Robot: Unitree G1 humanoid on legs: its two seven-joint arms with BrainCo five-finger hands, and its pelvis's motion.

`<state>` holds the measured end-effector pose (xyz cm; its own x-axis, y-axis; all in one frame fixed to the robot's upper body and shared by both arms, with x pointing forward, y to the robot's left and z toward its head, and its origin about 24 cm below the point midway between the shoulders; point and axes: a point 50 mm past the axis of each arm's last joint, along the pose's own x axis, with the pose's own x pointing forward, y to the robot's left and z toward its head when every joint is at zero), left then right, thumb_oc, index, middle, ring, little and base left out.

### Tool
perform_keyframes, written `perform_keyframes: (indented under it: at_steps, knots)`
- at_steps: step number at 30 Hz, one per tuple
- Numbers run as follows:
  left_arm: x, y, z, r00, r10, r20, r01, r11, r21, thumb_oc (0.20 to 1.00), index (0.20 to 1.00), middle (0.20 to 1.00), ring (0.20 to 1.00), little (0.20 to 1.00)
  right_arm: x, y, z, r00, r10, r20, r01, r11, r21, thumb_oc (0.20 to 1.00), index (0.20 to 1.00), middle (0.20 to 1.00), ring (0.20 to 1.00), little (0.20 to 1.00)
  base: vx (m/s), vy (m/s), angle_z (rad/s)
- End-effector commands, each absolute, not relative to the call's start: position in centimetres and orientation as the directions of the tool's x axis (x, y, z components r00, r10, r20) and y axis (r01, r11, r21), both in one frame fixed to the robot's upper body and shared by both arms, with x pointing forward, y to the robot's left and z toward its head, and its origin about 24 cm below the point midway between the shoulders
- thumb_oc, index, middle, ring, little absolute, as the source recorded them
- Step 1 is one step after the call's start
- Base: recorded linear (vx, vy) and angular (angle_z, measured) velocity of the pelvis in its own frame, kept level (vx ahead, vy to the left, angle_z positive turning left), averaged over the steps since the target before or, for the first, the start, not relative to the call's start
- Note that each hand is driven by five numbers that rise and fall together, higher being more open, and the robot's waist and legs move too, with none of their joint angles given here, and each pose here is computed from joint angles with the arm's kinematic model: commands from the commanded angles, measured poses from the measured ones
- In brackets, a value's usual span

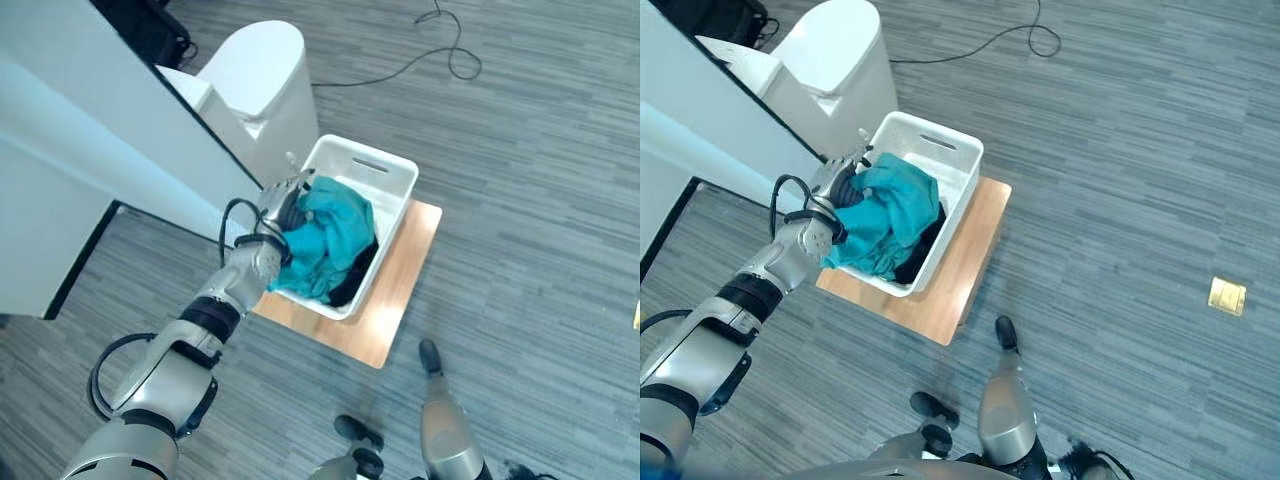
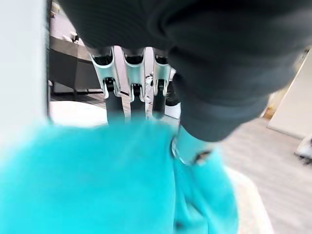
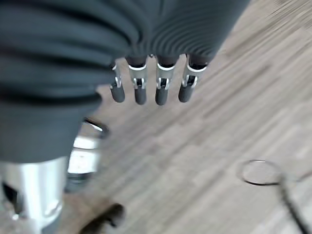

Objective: Pick up bed clothes into laundry basket.

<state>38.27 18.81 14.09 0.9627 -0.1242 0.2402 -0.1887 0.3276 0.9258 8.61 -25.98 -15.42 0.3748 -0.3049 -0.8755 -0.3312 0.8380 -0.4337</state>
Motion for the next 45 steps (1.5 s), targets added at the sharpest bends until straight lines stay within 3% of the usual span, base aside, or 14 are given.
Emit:
perform_keyframes:
  at_steps: [1, 4, 5, 6, 7, 8, 9, 11, 12, 14, 18, 27, 33, 45]
  knots:
    - [38.4, 21.0, 19.0, 0.908, -0.029, 0.419, -0.356, 0.474, 0.805, 1.0, 1.0, 1.0, 1.0, 1.0, 10.2, -27.8, -14.4, 0.419, -0.387, -0.821, -0.254, 0.819, -0.515, 1.0, 1.0, 1.0, 1.0, 1.0, 0.03, -0.02, 0.0]
    - [37.7, 20.6, 18.6, 0.898, 0.005, 0.439, -0.335, 0.652, 0.68, 1.0, 1.0, 1.0, 1.0, 1.0, 14.2, -28.6, -12.7, 0.518, -0.406, -0.753, -0.188, 0.805, -0.563, 1.0, 1.0, 1.0, 1.0, 1.0, 0.04, -0.053, 0.01]
    - [36.8, 20.1, 18.3, 0.883, 0.057, 0.467, -0.309, 0.818, 0.486, 1.0, 1.0, 1.0, 1.0, 1.0, 18.3, -28.9, -10.5, 0.631, -0.407, -0.661, -0.119, 0.79, -0.601, 1.0, 1.0, 1.0, 1.0, 1.0, -0.04, -0.063, 0.03]
    - [36.7, 20.2, 18.2, 0.883, 0.059, 0.465, -0.31, 0.818, 0.484, 1.0, 1.0, 1.0, 1.0, 1.0, 18.3, -28.9, -10.5, 0.63, -0.408, -0.661, -0.121, 0.789, -0.602, 1.0, 1.0, 1.0, 1.0, 1.0, 0.0, -0.09, 0.02]
    - [35.3, 19.4, 18.8, 0.847, 0.075, 0.527, -0.265, 0.917, 0.296, 1.0, 1.0, 1.0, 1.0, 1.0, 23.1, -29.8, -6.5, 0.759, -0.42, -0.497, -0.013, 0.753, -0.657, 1.0, 1.0, 1.0, 1.0, 1.0, 0.04, -0.026, 0.13]
    - [35.3, 19.5, 18.7, 0.848, 0.077, 0.525, -0.265, 0.918, 0.294, 1.0, 1.0, 1.0, 1.0, 1.0, 23.0, -29.9, -6.4, 0.758, -0.421, -0.498, -0.015, 0.752, -0.659, 1.0, 1.0, 1.0, 1.0, 1.0, 0.05, -0.039, 0.31]
    - [33.3, 19.5, 19.5, 0.803, 0.085, 0.59, -0.185, 0.976, 0.111, 1.0, 1.0, 1.0, 1.0, 1.0, 26.8, -30.0, -1.3, 0.88, -0.382, -0.282, 0.093, 0.721, -0.686, 1.0, 1.0, 1.0, 1.0, 1.0, 0.01, -0.013, 0.4]
    - [32.4, 19.8, 19.4, 0.792, 0.099, 0.603, -0.16, 0.986, 0.048, 1.0, 1.0, 1.0, 1.0, 1.0, 27.8, -30.0, 0.9, 0.91, -0.368, -0.188, 0.152, 0.721, -0.676, 1.0, 1.0, 1.0, 1.0, 1.0, 0.01, -0.005, 0.35]
    - [30.8, 21.0, 19.3, 0.766, 0.141, 0.627, -0.184, 0.983, 0.004, 1.0, 1.0, 1.0, 1.0, 1.0, 27.3, -26.9, 2.0, 0.965, -0.249, -0.082, 0.135, 0.74, -0.659, 1.0, 1.0, 1.0, 1.0, 1.0, 0.0, 0.045, 0.32]
    - [27.1, 23.9, 17.5, 0.757, 0.213, 0.617, -0.268, 0.963, -0.004, 1.0, 1.0, 1.0, 1.0, 1.0, 22.5, -24.6, 1.4, 0.989, -0.142, -0.049, 0.085, 0.799, -0.595, 1.0, 1.0, 1.0, 1.0, 1.0, -0.02, 0.092, 0.28]
    - [23.4, 26.4, 13.1, 0.835, 0.258, 0.485, -0.314, 0.949, 0.036, 1.0, 1.0, 1.0, 1.0, 1.0, 22.6, -21.1, 6.3, 0.977, 0.009, 0.214, 0.095, 0.878, -0.469, 1.0, 1.0, 1.0, 1.0, 1.0, -0.08, 0.034, 0.32]
    - [20.6, 28.2, 6.0, 0.897, 0.411, 0.161, -0.395, 0.91, -0.125, 1.0, 1.0, 1.0, 1.0, 1.0, 26.3, -14.7, 18.4, 0.701, 0.2, 0.685, 0.07, 0.936, -0.345, 1.0, 1.0, 1.0, 1.0, 1.0, -0.15, -0.153, 2.08]
    - [20.3, 27.1, 3.8, 0.905, 0.422, 0.058, -0.38, 0.861, -0.337, 1.0, 1.0, 1.0, 1.0, 1.0, 26.8, -14.3, 19.9, 0.667, 0.262, 0.697, 0.069, 0.911, -0.408, 1.0, 1.0, 1.0, 1.0, 1.0, -0.5, -0.119, 1.59]
    - [21.9, 26.7, 3.5, 0.938, 0.345, 0.004, -0.327, 0.892, -0.313, 1.0, 1.0, 1.0, 1.0, 1.0, 27.2, -14.8, 19.6, 0.706, 0.266, 0.656, 0.071, 0.895, -0.44, 1.0, 1.0, 1.0, 1.0, 1.0, -0.19, 0.135, 1.16]
